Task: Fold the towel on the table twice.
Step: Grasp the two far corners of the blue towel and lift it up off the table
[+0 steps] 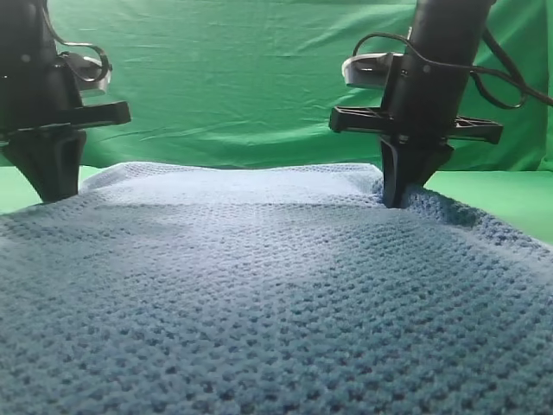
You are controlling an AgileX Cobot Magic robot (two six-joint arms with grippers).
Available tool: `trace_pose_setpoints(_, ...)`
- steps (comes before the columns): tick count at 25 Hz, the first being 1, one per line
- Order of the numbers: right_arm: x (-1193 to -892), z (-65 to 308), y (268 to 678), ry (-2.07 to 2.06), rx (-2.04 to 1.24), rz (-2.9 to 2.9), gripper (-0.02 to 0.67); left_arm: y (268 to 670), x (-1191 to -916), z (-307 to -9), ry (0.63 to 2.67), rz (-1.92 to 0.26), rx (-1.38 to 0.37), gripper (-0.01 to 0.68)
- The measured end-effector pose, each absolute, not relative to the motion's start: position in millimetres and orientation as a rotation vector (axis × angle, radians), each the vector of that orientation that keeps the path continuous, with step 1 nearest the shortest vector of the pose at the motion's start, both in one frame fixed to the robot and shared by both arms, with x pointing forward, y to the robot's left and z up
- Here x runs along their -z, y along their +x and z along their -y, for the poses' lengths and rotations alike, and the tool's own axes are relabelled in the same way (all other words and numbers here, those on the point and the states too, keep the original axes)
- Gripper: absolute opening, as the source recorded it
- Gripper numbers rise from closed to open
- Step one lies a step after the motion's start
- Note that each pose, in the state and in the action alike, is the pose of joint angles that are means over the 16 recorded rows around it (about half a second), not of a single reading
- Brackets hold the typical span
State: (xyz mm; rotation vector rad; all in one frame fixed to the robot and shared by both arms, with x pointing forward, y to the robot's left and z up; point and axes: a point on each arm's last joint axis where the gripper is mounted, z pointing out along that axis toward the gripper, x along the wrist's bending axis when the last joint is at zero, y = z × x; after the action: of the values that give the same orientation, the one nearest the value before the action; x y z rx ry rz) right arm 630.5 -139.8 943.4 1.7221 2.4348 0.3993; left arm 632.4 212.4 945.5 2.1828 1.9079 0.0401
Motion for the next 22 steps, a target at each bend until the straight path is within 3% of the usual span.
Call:
trace_pose_setpoints(7,-999.9,137.0,641.4,1.660,-0.478,-2.388,0.000,632.0,-1018.4,-209.2,2.106,-1.812,-0.192,0.000)
trace_pose_setpoints(16,-1115.0,137.9,657.8,1.493,-0.766,-2.172,0.000,628.6,-1139.8,-213.7,1.873,-1.593,-0.532,0.000)
trace_pose_setpoints(22,-1180.6,147.5,660.3,1.371,-0.946,-1.991,0.000,628.1,-1197.1,-216.5,1.716,-1.453,-0.710,0.000)
